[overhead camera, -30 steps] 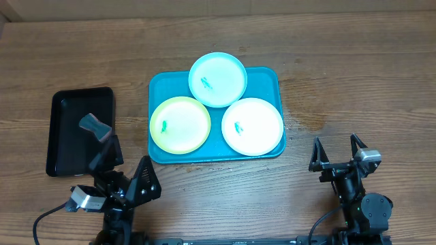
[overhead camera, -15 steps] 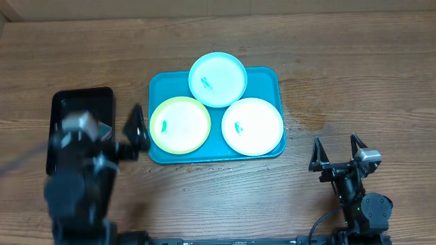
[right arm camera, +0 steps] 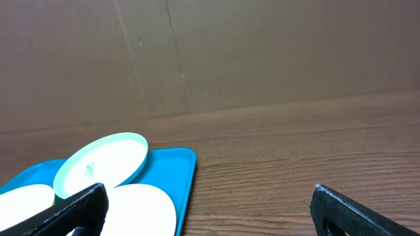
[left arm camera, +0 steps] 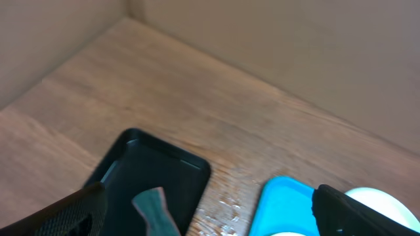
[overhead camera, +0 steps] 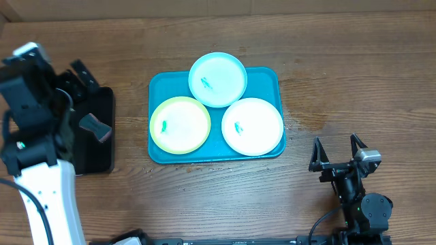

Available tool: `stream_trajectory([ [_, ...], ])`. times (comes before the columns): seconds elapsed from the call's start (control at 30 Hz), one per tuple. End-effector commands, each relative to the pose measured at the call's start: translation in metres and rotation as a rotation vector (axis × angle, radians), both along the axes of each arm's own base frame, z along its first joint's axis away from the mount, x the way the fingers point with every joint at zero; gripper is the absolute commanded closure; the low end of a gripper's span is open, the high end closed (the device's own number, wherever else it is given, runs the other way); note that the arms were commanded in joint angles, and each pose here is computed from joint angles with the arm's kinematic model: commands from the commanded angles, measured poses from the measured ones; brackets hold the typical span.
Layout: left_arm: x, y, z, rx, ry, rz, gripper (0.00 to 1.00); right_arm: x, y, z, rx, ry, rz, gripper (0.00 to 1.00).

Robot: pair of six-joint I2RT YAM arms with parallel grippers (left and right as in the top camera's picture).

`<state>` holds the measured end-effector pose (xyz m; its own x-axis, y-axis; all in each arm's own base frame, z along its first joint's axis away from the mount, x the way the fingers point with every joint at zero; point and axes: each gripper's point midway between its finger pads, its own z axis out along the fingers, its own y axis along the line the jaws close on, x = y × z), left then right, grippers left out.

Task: Clean dirty plates on tray and stack at the side
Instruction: 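Move the left gripper down to the sponge in the black tray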

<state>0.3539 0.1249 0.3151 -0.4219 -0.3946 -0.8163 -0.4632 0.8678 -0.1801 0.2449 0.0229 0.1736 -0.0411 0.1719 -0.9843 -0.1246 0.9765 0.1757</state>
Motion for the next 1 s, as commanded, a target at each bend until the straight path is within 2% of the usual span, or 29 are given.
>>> stream_trajectory([
  [0.0,0.005,0.024,-0.028,-0.036,0.091,0.065,0.00,0.000,-0.002,-0.002,-0.003,-0.003,-0.011,0.00],
  [0.13,0.007,0.057,-0.077,-0.137,0.196,0.204,0.00,0.000,-0.002,-0.002,-0.003,-0.003,-0.011,0.00],
  [0.23,0.010,0.070,-0.113,-0.184,0.281,0.237,0.00,0.000,-0.002,-0.002,-0.003,-0.003,-0.011,0.00],
  [0.43,0.016,0.076,-0.185,-0.254,0.452,0.245,0.00,0.000,-0.002,-0.002,-0.003,-0.003,-0.011,0.00],
  [0.97,0.018,0.075,-0.300,-0.343,0.673,0.243,0.00,0.000,-0.002,-0.002,-0.003,-0.003,-0.011,0.00],
])
